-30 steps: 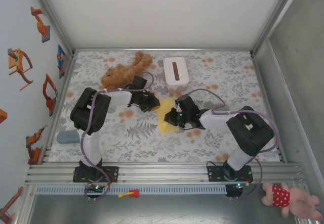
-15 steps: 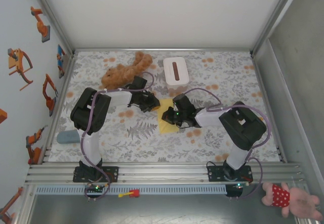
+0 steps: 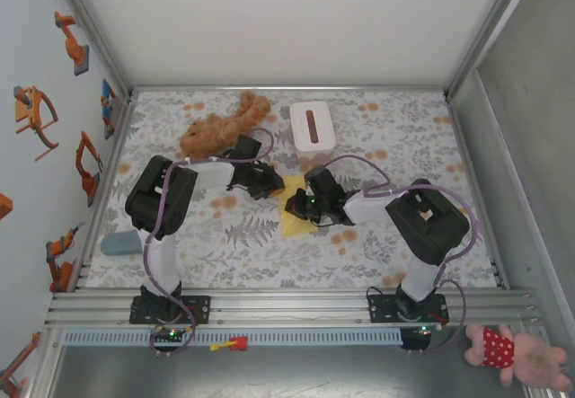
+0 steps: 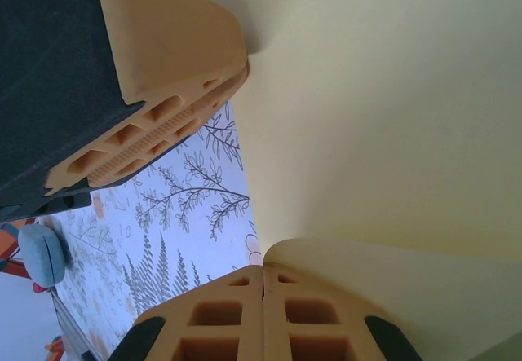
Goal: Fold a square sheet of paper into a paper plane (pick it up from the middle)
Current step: Fold the triangle a second time at the center of the table.
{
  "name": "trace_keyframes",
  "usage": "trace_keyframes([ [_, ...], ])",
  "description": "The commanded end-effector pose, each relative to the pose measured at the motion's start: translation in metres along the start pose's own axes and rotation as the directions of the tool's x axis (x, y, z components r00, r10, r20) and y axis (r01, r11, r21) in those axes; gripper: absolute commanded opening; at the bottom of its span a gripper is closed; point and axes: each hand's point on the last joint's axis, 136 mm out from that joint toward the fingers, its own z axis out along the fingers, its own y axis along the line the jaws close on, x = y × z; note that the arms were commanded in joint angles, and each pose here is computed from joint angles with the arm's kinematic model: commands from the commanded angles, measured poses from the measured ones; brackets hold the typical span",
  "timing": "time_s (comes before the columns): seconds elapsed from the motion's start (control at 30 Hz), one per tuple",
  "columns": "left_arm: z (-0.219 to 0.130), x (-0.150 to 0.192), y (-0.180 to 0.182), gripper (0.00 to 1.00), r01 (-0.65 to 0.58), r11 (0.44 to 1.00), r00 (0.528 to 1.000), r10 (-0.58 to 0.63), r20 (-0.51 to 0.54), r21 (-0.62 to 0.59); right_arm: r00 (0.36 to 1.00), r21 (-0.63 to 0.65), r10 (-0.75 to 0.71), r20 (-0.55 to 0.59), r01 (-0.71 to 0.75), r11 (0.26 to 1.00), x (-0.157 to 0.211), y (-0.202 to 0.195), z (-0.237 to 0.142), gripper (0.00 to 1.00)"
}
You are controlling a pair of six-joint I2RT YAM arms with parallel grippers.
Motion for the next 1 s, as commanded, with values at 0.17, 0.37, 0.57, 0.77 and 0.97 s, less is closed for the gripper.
trace_keyframes([
  [0.17,0.0109,0.0200,0.0248,0.15,0.029,0.996,0.997,-0.035,-0.068,-0.087,0.999,0.056,-0.032,0.016,0.031,0.998,0.0004,-0.0053,-0.0050,0.00],
  [0.37,0.0106,0.0199,0.0242,0.15,0.030,0.996,0.997,-0.036,-0.068,-0.085,0.999,0.045,-0.037,0.019,0.036,0.998,-0.0006,-0.0032,-0.0040,0.00],
  [0.57,0.0101,0.0208,0.0236,0.15,0.028,0.996,0.997,-0.034,-0.068,-0.084,0.999,0.046,-0.037,0.017,0.036,0.998,-0.0001,-0.0038,-0.0023,0.00],
  [0.77,0.0101,0.0214,0.0233,0.15,0.028,0.996,0.997,-0.034,-0.069,-0.083,0.999,0.038,-0.033,0.015,0.033,0.999,-0.0003,-0.0029,-0.0005,0.00],
  [0.97,0.0102,0.0213,0.0231,0.15,0.028,0.996,0.997,-0.033,-0.068,-0.083,1.000,0.039,-0.029,0.010,0.029,0.999,0.0005,-0.0043,0.0008,0.00],
])
